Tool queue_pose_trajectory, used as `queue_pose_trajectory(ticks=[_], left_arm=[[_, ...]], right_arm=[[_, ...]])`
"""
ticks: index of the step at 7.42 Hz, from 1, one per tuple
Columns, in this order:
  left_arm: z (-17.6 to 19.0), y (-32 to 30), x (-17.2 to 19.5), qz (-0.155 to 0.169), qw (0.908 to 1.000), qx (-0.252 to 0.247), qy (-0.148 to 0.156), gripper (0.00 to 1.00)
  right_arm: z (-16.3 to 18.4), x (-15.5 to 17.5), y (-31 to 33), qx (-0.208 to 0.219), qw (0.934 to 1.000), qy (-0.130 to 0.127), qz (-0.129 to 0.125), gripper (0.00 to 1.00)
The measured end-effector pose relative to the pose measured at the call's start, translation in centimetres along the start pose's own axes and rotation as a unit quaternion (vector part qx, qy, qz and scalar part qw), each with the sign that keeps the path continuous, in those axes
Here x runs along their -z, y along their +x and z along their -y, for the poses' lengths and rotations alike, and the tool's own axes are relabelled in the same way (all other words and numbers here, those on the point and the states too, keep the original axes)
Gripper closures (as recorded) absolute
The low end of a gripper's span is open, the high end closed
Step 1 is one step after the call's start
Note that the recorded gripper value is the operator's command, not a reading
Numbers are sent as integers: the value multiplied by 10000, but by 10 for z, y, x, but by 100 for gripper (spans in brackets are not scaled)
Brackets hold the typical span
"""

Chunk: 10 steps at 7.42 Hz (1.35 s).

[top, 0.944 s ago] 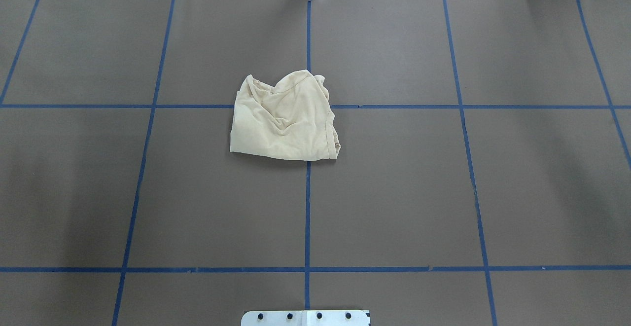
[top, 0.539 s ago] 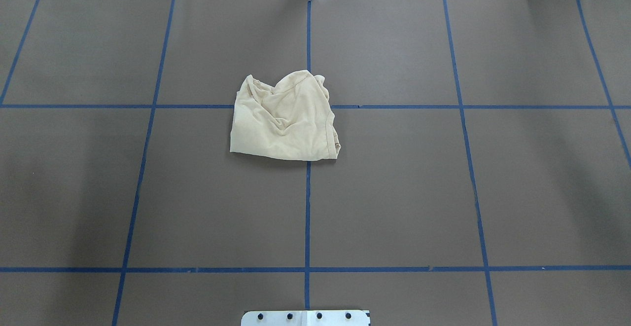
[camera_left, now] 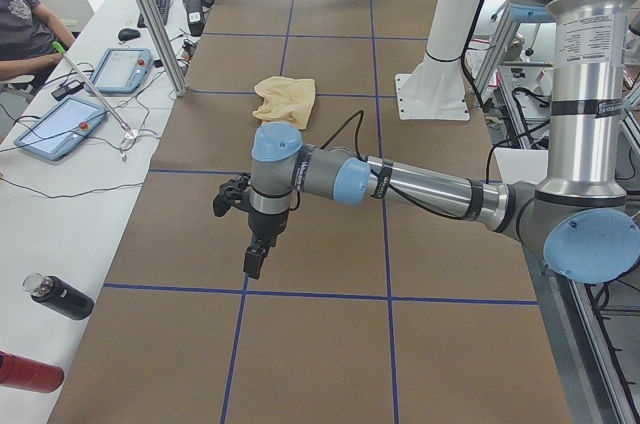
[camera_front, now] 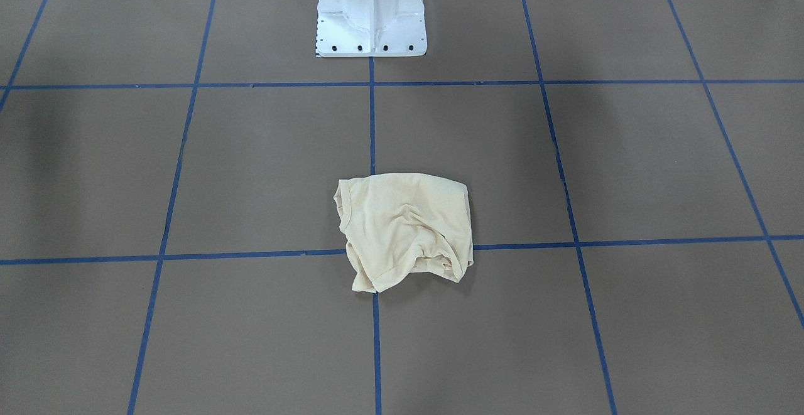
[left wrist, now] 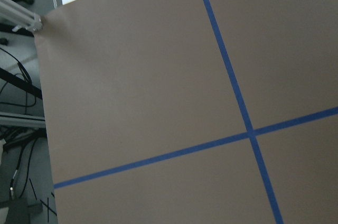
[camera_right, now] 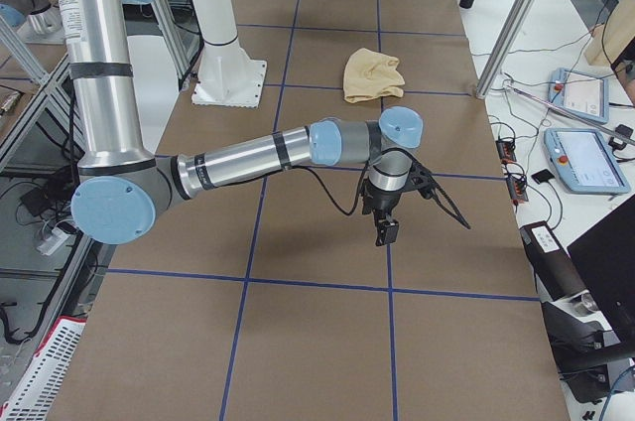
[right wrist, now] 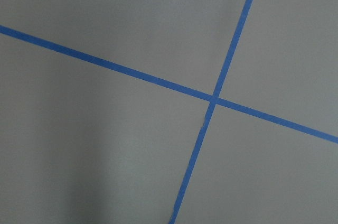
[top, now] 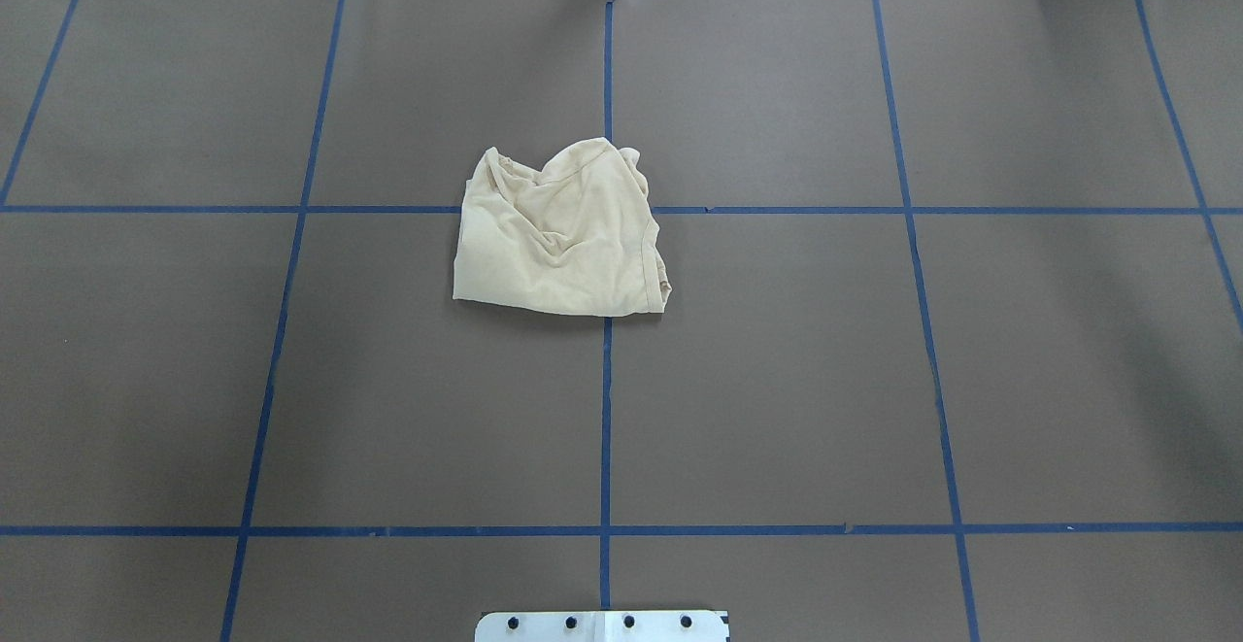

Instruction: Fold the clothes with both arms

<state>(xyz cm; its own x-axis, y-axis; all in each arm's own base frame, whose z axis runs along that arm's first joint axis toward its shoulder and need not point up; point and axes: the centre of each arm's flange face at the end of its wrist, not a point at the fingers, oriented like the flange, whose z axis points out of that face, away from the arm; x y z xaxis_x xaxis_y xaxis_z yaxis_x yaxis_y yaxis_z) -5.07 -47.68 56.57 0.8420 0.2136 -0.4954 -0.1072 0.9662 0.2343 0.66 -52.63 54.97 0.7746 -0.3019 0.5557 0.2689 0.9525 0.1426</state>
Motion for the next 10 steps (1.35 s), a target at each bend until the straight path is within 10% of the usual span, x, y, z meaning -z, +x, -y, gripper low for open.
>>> queue_pose_trajectory(ticks=[3,10], left_arm=[[-46,-2,-39,-1100,9931,155,-385,0],[-42,-6,-38,-1002,9944,100,-315,0]], right_arm=[[-9,-12,-1,-171,9987,-73,466,0],[-91,-32,79,-1203,9892,-93,835,0]])
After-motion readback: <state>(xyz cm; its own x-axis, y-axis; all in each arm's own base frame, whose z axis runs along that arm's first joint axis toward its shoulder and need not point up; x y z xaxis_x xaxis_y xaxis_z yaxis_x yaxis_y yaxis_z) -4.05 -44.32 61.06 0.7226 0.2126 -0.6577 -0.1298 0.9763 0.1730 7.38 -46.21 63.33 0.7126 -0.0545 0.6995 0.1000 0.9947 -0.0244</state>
